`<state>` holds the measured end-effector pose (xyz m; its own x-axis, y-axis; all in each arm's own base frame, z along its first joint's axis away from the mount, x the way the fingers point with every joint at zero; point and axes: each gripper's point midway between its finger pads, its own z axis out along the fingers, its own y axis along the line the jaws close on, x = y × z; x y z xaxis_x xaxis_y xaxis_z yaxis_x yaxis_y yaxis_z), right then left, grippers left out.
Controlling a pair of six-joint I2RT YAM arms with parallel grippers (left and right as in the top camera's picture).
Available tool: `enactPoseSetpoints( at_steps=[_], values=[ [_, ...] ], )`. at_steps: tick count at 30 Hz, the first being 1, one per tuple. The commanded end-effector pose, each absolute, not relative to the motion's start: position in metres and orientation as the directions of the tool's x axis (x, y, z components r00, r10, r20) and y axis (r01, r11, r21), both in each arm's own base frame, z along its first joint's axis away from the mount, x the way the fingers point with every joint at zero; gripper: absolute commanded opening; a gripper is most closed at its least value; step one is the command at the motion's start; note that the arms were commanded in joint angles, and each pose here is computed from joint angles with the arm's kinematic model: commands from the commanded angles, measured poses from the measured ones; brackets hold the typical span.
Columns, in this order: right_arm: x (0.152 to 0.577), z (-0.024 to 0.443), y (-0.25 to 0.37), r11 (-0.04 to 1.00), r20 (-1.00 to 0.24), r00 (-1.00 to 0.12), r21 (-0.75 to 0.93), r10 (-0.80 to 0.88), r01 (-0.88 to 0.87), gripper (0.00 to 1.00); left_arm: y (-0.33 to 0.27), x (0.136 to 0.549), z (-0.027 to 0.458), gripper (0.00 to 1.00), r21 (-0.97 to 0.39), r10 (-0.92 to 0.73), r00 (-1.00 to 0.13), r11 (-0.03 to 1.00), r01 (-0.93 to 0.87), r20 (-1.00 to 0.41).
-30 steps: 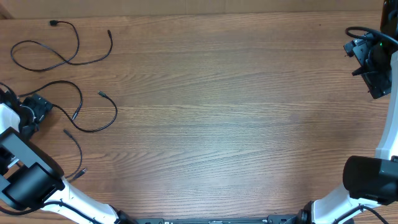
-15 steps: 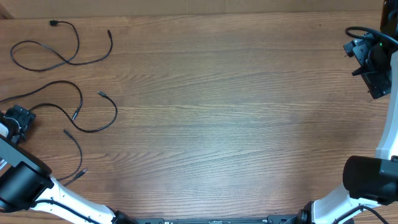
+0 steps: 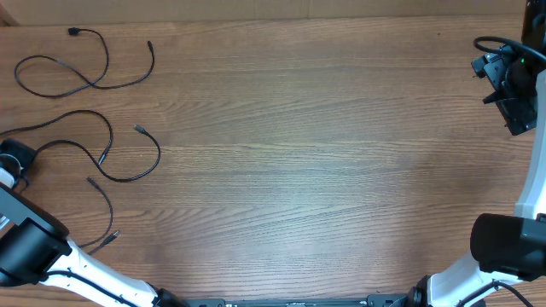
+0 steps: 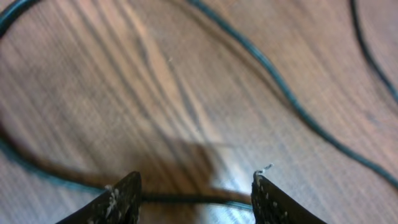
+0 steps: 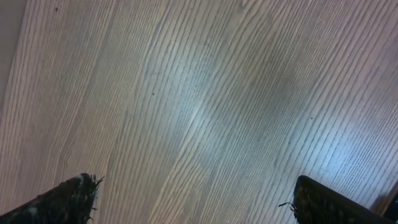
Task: Untangle cables
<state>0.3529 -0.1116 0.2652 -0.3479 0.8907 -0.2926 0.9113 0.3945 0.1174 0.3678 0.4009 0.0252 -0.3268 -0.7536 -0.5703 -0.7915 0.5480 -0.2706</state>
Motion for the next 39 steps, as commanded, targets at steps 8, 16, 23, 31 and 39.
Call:
enactPoseSetpoints(
  at_steps=[8, 16, 23, 31, 39],
  values=[
    [0.352, 0.267, -0.114, 0.397, -0.310, -0.347, 0.112, 0.885, 0.911, 1.00, 0.392, 0.365, -0.028, 0.64, -0.257, -0.772, -0.390, 0.564, -0.785, -0.503],
    [0.352, 0.267, -0.114, 0.397, -0.310, -0.347, 0.112, 0.885, 0.911, 1.00, 0.420, 0.375, 0.047, 0.66, -0.267, -0.782, -0.354, 0.538, -0.800, -0.514],
    [0.352, 0.267, -0.114, 0.397, -0.310, -0.347, 0.112, 0.885, 0.911, 1.00, 0.410, 0.364, 0.065, 0.63, -0.285, -0.867, -0.295, 0.424, -0.860, -0.401],
    [0.352, 0.267, -0.114, 0.397, -0.310, -0.347, 0.112, 0.885, 0.911, 1.00, 0.404, 0.296, 0.020, 0.11, 0.026, -0.903, -0.319, 0.326, -0.945, -0.288],
    [0.352, 0.267, -0.114, 0.397, -0.310, -0.347, 0.112, 0.885, 0.911, 1.00, 0.408, 0.286, -0.004, 0.04, 0.082, -0.885, -0.366, 0.358, -0.930, -0.288]
  ],
)
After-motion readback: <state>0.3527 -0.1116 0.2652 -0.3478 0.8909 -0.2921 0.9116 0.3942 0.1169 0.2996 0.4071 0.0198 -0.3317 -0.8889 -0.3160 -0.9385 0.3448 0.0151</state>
